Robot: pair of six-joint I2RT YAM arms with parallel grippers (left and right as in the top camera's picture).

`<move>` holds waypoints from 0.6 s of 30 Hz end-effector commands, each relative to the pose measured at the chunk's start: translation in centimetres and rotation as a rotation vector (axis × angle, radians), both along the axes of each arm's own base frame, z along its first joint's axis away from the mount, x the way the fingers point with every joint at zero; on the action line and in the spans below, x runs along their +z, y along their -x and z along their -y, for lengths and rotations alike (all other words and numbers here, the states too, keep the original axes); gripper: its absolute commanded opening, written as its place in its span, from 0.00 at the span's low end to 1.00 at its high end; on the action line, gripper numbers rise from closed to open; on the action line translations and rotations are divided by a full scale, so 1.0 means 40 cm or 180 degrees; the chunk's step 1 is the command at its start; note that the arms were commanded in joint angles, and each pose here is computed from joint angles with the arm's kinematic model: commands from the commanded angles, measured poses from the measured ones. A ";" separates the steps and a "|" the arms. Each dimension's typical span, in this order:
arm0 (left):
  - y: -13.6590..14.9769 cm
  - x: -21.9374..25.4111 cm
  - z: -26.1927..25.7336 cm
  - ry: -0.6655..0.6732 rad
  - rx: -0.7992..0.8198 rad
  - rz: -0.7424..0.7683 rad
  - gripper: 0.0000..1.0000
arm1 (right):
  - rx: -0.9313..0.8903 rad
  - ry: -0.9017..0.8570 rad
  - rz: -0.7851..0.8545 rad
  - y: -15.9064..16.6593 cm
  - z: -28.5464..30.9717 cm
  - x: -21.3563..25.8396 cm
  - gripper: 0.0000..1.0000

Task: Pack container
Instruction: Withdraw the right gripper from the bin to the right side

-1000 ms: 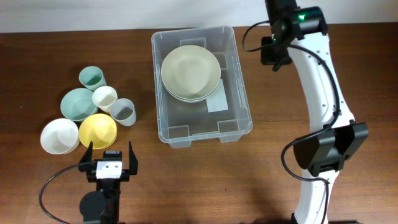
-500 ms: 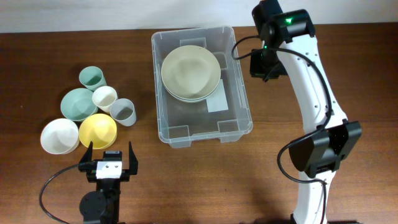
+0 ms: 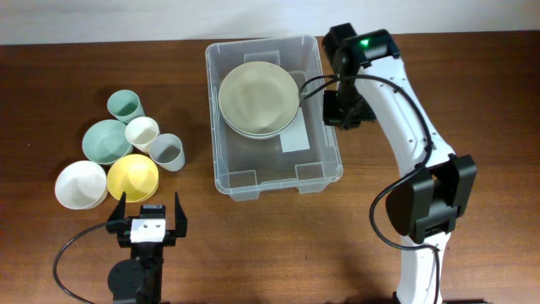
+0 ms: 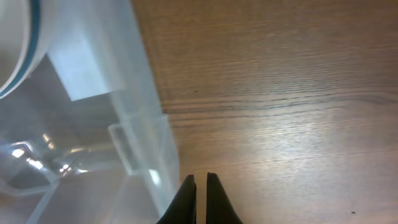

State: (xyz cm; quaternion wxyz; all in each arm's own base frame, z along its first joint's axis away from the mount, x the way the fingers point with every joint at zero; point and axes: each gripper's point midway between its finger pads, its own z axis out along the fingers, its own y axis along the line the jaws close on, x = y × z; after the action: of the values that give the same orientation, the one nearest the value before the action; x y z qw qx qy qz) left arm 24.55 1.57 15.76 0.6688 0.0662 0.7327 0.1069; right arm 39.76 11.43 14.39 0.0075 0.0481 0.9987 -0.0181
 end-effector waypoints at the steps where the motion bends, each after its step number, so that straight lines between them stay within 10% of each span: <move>1: 0.000 -0.003 -0.001 -0.0052 0.0008 0.0005 0.99 | 0.0058 -0.0087 -0.0047 0.013 -0.039 -0.006 0.04; 18: 0.000 -0.003 -0.001 -0.0052 0.0009 0.0005 0.99 | 0.0155 -0.0223 0.0152 -0.017 -0.088 -0.004 0.04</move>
State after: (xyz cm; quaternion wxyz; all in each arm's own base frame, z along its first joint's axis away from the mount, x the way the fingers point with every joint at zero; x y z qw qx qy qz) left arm 24.55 1.57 15.76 0.6688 0.0662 0.7327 0.1069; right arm 40.18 15.17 14.43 0.0298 0.0169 0.9993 0.0151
